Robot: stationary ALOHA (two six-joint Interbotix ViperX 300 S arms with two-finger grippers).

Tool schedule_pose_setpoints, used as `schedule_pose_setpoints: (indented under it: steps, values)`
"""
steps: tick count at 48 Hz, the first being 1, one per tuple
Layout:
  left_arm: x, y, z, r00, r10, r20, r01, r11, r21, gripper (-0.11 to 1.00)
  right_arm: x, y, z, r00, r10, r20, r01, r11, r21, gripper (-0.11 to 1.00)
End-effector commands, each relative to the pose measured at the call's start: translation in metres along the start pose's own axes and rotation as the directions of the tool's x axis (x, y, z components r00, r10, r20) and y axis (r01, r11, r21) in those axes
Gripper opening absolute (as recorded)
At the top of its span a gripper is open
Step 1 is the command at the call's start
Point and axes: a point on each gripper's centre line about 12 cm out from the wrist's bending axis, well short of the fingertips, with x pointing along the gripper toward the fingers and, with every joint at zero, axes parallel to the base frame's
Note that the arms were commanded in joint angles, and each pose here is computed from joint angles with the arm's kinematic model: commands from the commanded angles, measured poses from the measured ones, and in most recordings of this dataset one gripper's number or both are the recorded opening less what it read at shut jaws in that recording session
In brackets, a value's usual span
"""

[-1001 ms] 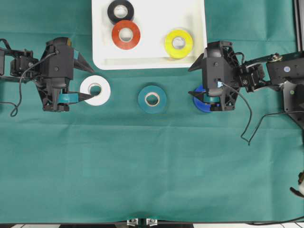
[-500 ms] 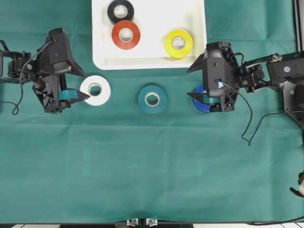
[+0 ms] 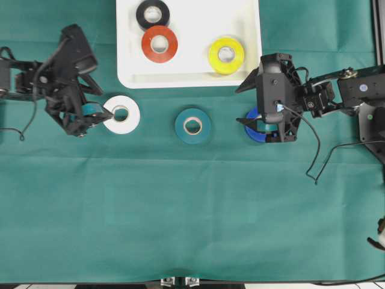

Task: Put the tape alternately from left to right into the white case.
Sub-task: 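Lower the left gripper into the white roll's hole and grip it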

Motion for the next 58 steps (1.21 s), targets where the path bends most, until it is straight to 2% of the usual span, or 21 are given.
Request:
schedule_pose_setpoints:
  steps: [1, 14, 32, 34, 37, 45, 49, 52, 58]
  values:
    - [0.008, -0.001, 0.004, 1.0, 0.014, -0.026, -0.014, 1.0, -0.008, 0.88, -0.003, 0.001, 0.006, 1.0, 0.006, 0.026, -0.006, 1.0, 0.006, 0.8]
    - [0.028, -0.002, 0.011, 0.997, 0.039, -0.071, -0.04, 0.999, -0.011, 0.88, -0.002, 0.001, 0.005, 1.0, 0.007, 0.02, -0.007, 1.0, 0.004, 0.8]
    - [0.037, 0.002, 0.004, 0.992, 0.057, -0.11, -0.058, 0.998, -0.005, 0.86, 0.0, 0.004, 0.005, 0.999, 0.023, 0.027, -0.023, 1.0, -0.001, 0.8]
    - [0.037, 0.001, 0.004, 0.992, 0.058, -0.111, -0.058, 0.998, -0.003, 0.82, 0.0, 0.004, 0.005, 0.999, 0.022, 0.027, -0.022, 1.0, 0.0, 0.8]
    - [0.037, 0.001, 0.005, 0.992, 0.059, -0.114, -0.059, 0.998, -0.003, 0.7, 0.0, 0.005, 0.005, 0.999, 0.024, 0.028, -0.024, 1.0, 0.001, 0.8]
    - [0.035, 0.0, 0.006, 0.992, 0.058, -0.116, -0.058, 0.998, 0.007, 0.22, 0.001, 0.004, 0.004, 0.999, 0.023, 0.025, -0.023, 1.0, 0.001, 0.8]
    - [0.035, 0.0, 0.004, 0.991, 0.059, -0.119, -0.058, 0.998, 0.01, 0.05, 0.0, 0.005, 0.005, 0.999, 0.024, 0.028, -0.024, 1.0, 0.001, 0.8]
    - [0.034, 0.0, 0.004, 0.991, 0.057, -0.118, -0.057, 0.998, 0.01, -0.02, 0.0, 0.005, 0.005, 0.999, 0.024, 0.028, -0.024, 1.0, -0.001, 0.8]
    - [0.033, -0.002, 0.004, 0.992, 0.054, -0.116, -0.053, 0.999, 0.011, -0.02, 0.0, 0.005, 0.005, 0.999, 0.024, 0.028, -0.024, 1.0, -0.001, 0.8]
